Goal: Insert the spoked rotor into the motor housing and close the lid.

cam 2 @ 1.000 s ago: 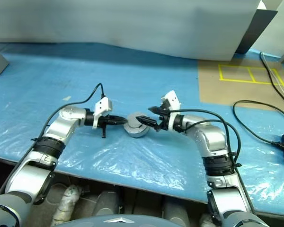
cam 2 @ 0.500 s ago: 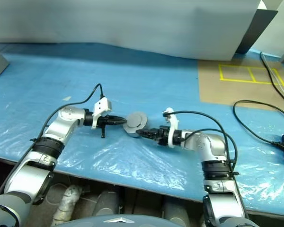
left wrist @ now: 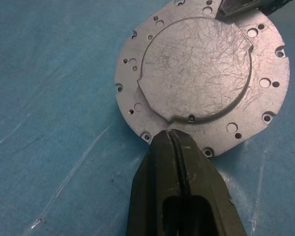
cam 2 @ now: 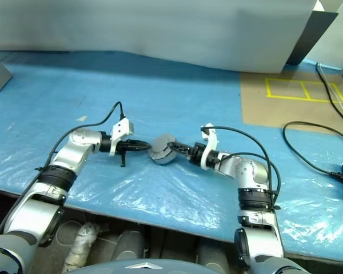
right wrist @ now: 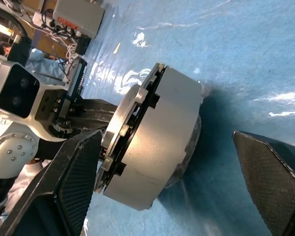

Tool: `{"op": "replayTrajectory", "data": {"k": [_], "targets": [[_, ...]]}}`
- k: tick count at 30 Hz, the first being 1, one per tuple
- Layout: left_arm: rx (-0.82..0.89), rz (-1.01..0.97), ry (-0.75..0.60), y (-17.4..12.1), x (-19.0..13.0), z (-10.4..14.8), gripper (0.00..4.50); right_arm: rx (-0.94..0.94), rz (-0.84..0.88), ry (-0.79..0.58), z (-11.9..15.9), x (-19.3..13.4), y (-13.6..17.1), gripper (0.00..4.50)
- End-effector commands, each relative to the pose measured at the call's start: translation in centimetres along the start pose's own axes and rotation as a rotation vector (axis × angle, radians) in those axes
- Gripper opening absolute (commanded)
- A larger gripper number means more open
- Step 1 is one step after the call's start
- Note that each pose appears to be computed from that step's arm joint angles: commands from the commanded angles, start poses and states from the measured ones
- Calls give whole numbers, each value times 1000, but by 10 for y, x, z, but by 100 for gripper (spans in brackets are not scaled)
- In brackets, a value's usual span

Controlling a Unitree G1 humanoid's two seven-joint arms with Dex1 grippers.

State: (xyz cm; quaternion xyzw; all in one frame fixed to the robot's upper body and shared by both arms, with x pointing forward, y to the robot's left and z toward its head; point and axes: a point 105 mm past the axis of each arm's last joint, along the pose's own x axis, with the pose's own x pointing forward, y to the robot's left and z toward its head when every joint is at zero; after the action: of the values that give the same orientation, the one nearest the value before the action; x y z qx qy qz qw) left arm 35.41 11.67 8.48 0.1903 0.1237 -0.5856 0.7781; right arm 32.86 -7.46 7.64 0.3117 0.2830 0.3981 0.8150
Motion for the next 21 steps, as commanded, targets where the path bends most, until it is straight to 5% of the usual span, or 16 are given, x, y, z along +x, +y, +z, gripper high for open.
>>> {"op": "replayTrajectory", "data": {"k": [1, 6, 10, 21], "targets": [[-48, -50, 91, -14, 9, -26, 0, -39, 35, -8, 1, 1, 10, 353], [-47, -45, 97, -12, 7, -27, 0, -50, 48, -13, 1, 2, 14, 192], [-56, -36, 76, -10, 6, -24, 0, -50, 42, -12, 2, 2, 12, 127], [-150, 84, -288, 29, -30, 54, 0, -27, 11, -19, 4, -1, 6, 123]]}}
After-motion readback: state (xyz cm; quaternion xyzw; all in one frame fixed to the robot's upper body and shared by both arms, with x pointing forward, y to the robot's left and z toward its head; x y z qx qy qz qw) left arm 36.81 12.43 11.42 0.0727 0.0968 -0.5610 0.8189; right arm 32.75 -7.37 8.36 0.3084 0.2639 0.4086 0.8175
